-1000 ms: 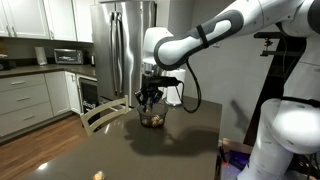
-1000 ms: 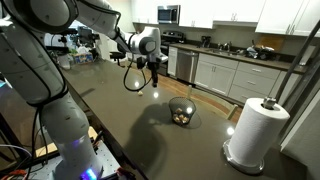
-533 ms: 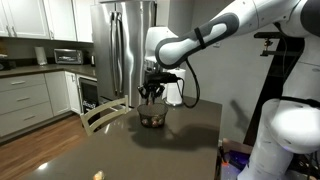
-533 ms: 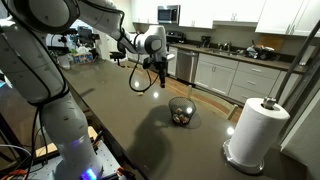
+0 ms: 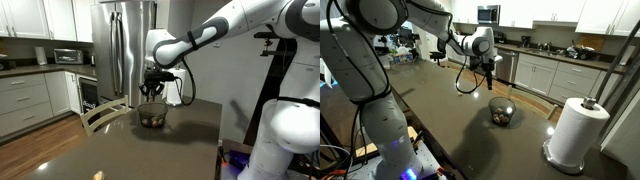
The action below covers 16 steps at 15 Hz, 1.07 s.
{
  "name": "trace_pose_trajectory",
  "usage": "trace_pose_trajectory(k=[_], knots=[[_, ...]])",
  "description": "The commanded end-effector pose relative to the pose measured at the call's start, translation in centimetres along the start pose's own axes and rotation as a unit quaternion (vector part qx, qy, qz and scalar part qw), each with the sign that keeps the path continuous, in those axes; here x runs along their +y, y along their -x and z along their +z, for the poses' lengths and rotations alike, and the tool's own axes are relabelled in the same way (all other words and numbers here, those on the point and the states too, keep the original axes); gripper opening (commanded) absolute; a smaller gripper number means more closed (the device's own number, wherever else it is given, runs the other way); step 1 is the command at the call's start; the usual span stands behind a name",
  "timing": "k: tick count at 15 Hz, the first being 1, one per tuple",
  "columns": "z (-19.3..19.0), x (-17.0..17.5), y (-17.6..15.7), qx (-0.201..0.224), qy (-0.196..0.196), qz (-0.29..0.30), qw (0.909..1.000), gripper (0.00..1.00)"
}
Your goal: Move a packet from the counter to the basket
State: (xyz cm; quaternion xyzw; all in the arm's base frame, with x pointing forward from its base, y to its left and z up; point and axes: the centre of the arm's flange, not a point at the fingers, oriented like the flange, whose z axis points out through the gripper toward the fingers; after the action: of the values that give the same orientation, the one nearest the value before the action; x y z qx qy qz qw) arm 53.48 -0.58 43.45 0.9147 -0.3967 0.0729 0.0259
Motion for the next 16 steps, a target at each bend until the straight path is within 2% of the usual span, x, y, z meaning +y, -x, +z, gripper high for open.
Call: trace_pose_trajectory(k=[1, 13, 14, 15, 16], knots=[[1.0, -0.4, -3.0, 0.003, 0.002, 0.03, 0.9995, 0.12], [3.2, 1.2, -8.0, -0.003, 0.01, 0.089, 0.996, 0.12], [3.3, 1.3, -8.2, -0.004, 0.011, 0.091, 0.9958, 0.15], [3.4, 1.3, -8.3, -0.004, 0.011, 0.092, 0.9956, 0.55], [3.4, 1.3, -8.4, -0.004, 0.012, 0.093, 0.9956, 0.54]])
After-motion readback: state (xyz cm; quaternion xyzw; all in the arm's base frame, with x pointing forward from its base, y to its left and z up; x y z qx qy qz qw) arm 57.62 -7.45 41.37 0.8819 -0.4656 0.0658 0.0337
